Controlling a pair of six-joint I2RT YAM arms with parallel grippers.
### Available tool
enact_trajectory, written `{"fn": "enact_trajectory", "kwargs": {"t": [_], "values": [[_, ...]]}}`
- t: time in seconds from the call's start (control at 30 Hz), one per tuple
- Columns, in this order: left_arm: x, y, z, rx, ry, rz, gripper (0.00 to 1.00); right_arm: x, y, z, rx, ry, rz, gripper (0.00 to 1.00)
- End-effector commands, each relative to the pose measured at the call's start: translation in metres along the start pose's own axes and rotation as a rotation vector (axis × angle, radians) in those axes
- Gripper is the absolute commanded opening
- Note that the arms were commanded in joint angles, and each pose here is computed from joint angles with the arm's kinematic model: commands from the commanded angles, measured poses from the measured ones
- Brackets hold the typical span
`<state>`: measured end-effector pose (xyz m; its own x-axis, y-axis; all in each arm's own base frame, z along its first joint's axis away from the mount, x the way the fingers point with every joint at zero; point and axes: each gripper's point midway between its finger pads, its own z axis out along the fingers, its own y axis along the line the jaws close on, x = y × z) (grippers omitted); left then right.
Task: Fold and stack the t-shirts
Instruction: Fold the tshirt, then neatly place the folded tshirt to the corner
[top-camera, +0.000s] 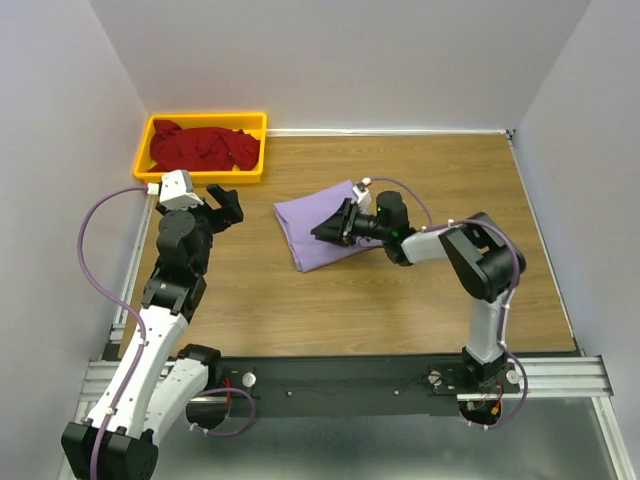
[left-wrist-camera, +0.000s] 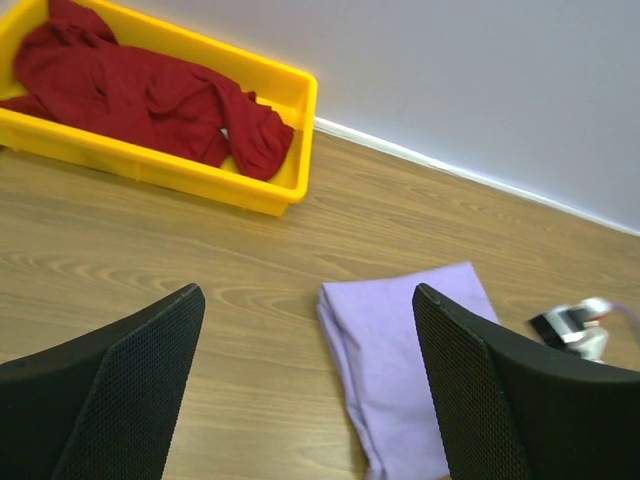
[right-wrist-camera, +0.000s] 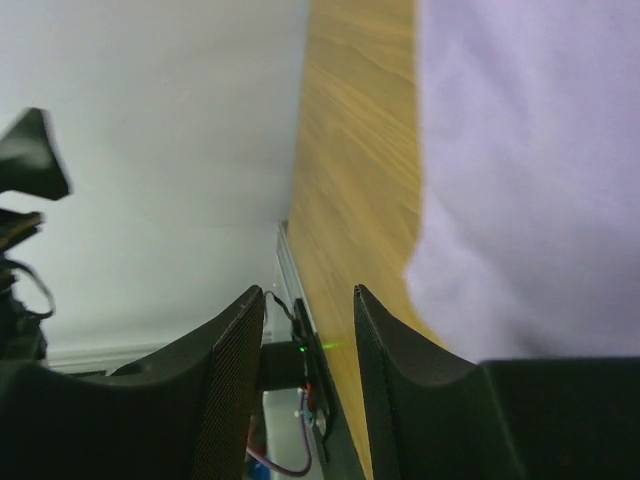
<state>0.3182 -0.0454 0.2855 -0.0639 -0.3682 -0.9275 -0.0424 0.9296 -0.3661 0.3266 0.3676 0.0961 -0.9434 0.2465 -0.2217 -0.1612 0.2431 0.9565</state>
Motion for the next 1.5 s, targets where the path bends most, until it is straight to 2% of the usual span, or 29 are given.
{"fn": "enact_trajectory", "kwargs": {"t": [0.0,0.13,0.2,0.33,0.4,0.5,0.57,0.6,0.63,0.67,0.77,0.93,1.13,1.47], "values": [[-0.008,0.018,0.002,-0.071,-0.057,0.087,0.93,-0.034,0.012,-0.012,0.055,-0.097,-0.101,0.49],[0.007,0.019,0.004,-0.057,-0.032,0.083,0.93,-0.03,-0.036,-0.018,0.129,-0.079,-0.026,0.49],[0.004,0.019,0.005,-0.058,-0.038,0.094,0.93,-0.014,-0.068,-0.018,0.182,-0.045,0.026,0.49],[0.005,0.018,0.007,-0.059,-0.032,0.1,0.93,0.001,-0.101,-0.022,0.239,-0.023,0.056,0.49],[0.006,0.018,0.009,-0.054,-0.026,0.105,0.93,-0.002,-0.101,-0.026,0.239,-0.028,0.049,0.49],[0.004,0.019,0.008,-0.063,-0.035,0.112,0.93,-0.015,-0.075,-0.03,0.194,-0.034,0.002,0.49],[0.004,0.021,0.007,-0.069,-0.035,0.114,0.93,-0.032,-0.055,-0.037,0.225,-0.035,-0.066,0.49],[0.005,0.021,0.007,-0.068,-0.034,0.114,0.93,-0.038,-0.053,-0.04,0.264,-0.032,-0.103,0.49],[0.005,0.021,0.008,-0.068,-0.033,0.116,0.93,-0.037,-0.076,-0.054,0.43,0.006,-0.162,0.49],[0.006,0.021,0.008,-0.069,-0.031,0.118,0.93,-0.059,-0.056,-0.055,0.457,-0.021,-0.25,0.49],[0.008,0.021,0.009,-0.07,-0.024,0.121,0.93,-0.08,-0.065,-0.092,0.666,-0.043,-0.36,0.51],[0.009,0.02,0.009,-0.061,-0.022,0.118,0.93,-0.106,-0.078,-0.141,0.919,-0.062,-0.512,0.62],[0.009,0.017,0.009,-0.046,-0.021,0.119,0.93,-0.115,-0.092,-0.148,0.918,0.001,-0.548,0.61],[0.01,0.013,0.008,-0.03,-0.021,0.12,0.93,-0.108,-0.111,-0.118,0.774,0.139,-0.556,0.55]]}}
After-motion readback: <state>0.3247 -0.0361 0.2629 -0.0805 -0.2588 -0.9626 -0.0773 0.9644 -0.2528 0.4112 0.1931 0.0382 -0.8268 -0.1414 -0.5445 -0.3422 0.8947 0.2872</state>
